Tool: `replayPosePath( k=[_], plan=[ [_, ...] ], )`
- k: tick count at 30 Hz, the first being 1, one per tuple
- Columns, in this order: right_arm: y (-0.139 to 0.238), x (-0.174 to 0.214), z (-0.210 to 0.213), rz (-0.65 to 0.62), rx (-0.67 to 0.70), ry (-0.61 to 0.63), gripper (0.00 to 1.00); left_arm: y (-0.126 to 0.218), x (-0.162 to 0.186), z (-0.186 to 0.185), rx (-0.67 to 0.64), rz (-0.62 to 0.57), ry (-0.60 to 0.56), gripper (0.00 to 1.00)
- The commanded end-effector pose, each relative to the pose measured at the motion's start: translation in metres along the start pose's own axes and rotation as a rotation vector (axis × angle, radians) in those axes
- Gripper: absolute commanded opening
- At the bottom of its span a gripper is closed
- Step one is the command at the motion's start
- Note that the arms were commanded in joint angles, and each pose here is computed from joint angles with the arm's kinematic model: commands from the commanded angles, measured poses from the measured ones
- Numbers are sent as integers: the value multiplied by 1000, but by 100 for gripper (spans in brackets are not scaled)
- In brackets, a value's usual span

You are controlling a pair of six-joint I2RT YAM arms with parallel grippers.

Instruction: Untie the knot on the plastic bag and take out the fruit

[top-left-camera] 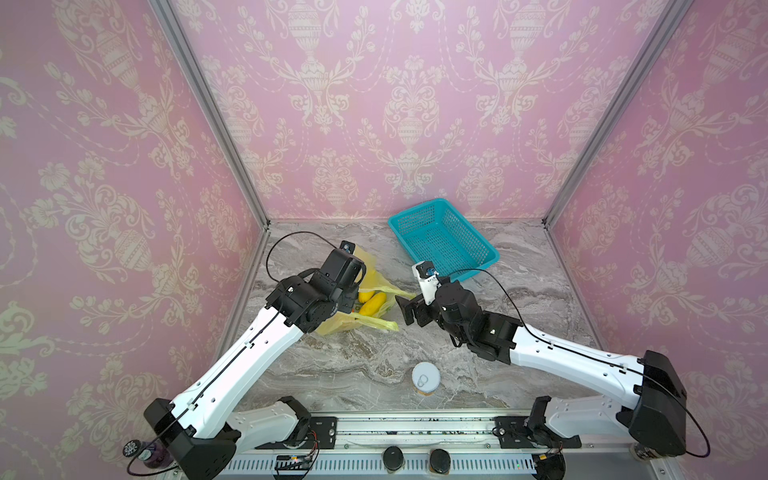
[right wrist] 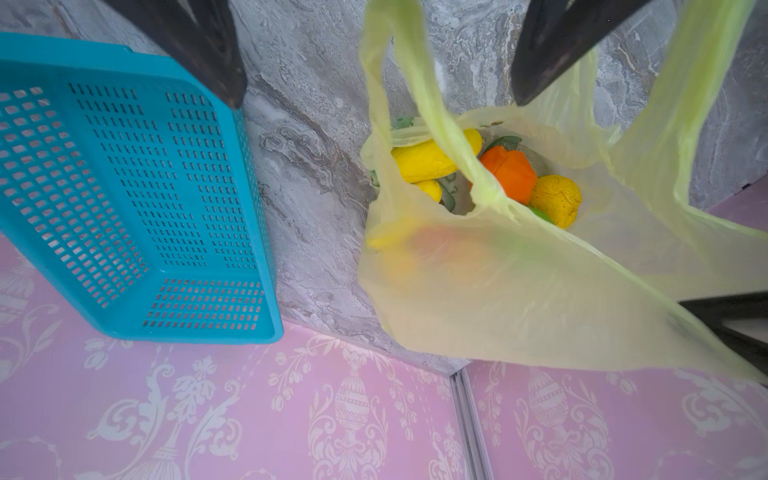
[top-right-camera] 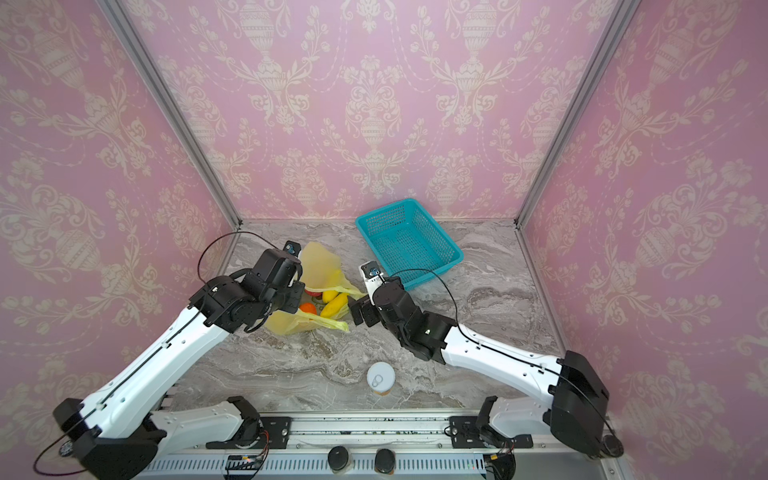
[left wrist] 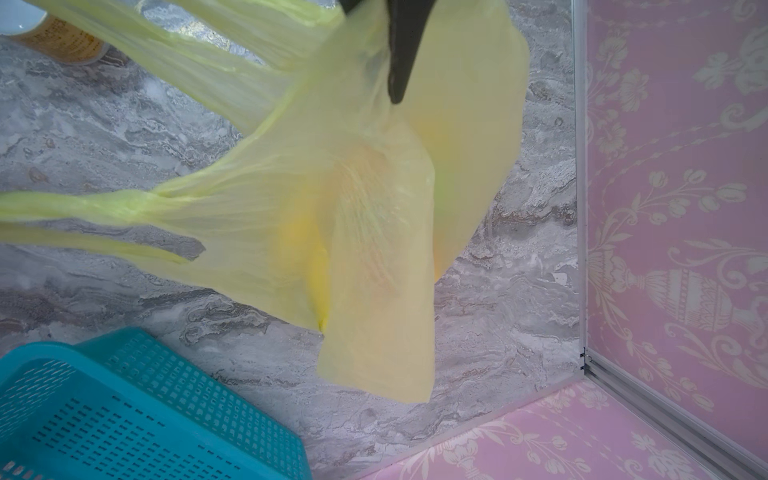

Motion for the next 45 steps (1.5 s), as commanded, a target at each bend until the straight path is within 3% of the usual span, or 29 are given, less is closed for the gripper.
replayPosePath(
  k=[1,2,7,9,10,18,23,25,27,28,36,42,45],
  plan=[
    [-20,-5,4,24,9,89,91,21,-3,12,-65,6,-88,0],
    [-24,-7,5,32,18,96,82,23,-4,12,-57,12,-109,0],
    [-34,-21,9,60,-28,93,13,28,-2,9,29,19,-128,0],
    [-31,-21,9,50,-34,70,1,29,0,7,65,26,-123,0],
    [-28,-20,7,39,-21,59,0,27,2,7,70,28,-122,0],
    [21,-1,-28,34,228,-44,0,-27,44,-6,65,132,-149,0],
    [31,28,-44,89,302,-95,0,-28,49,-7,89,150,-138,0],
    [26,36,-38,85,252,-97,13,-25,51,-5,112,136,-127,0],
    [21,41,-31,87,190,-105,39,-23,52,-3,123,119,-118,0],
    [19,42,-29,90,176,-107,45,-22,52,-2,121,110,-114,0],
    [58,22,1,-37,80,-14,76,-17,52,13,135,43,-27,0],
    [92,11,32,-116,-35,18,75,-20,56,15,159,56,-10,0],
    [103,5,49,-134,-62,91,65,-23,58,14,152,73,-11,0]
  ],
)
Point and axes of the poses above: each gripper's point midway between its finger pads, its own y axis back along the fingers, its own z axis along the line the jaws close on, x = y × z, the point moved 10 cm from there along y, back along the fingers, and after that the axes turned 15 degrees about y, right-handed, at the moved point
